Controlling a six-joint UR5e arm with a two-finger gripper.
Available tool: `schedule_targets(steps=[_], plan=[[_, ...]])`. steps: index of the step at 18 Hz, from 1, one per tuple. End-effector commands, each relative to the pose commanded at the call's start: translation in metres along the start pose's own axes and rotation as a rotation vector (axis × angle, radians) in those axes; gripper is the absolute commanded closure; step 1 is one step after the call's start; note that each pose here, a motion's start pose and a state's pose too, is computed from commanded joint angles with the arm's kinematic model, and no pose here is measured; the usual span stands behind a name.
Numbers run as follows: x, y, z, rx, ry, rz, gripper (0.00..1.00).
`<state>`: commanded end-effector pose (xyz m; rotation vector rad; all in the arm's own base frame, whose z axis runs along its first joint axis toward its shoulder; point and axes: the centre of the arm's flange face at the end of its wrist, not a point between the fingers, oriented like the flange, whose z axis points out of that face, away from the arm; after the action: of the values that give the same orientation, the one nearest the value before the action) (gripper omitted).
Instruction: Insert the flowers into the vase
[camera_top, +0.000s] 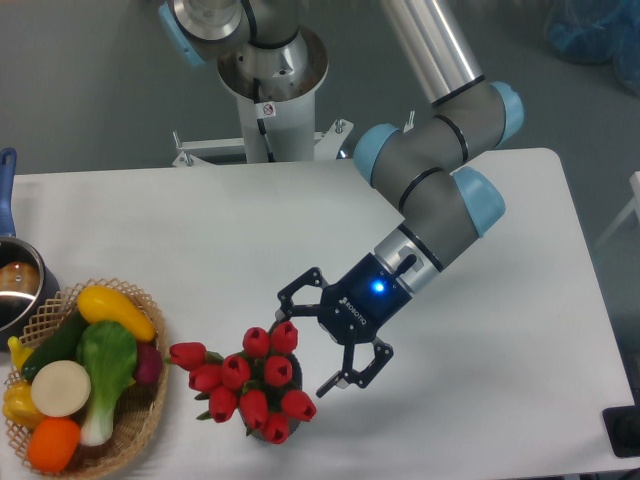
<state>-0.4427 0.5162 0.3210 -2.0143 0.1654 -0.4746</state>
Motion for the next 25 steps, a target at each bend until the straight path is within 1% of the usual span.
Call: schedule_targets(steps=[3,6,8,10,11,12,16,19,23,25], plan=[[0.003,-0.010,-0.021,-0.032,-0.053,0.023,0.00],[0.004,-0.017,-0.047,-0.097,-0.133,0.043,0.00],[0.008,-0.023,-0.060,-0.187,-0.204,0.065,0.00],[0.009,-0.026,-0.074,-0.310,-0.292,0.095,0.00],[0.011,-0.027,-0.082,-0.406,-0.346,0.140,0.00],[0.012,-0.024,-0.087,-0.463,-0.371,0.163,0.00],[0.006,-0.018,-0.098,-0.611,-0.434,0.208,0.00],[0.004,-0.014,-0.107,-0.719,-0.485,0.207,0.00],[0.000,-0.005,-0.112,-0.785,-0.505,0.193,0.00],[-0.004,0.000,-0.123,-0.826,-0.514,0.206,0.00]])
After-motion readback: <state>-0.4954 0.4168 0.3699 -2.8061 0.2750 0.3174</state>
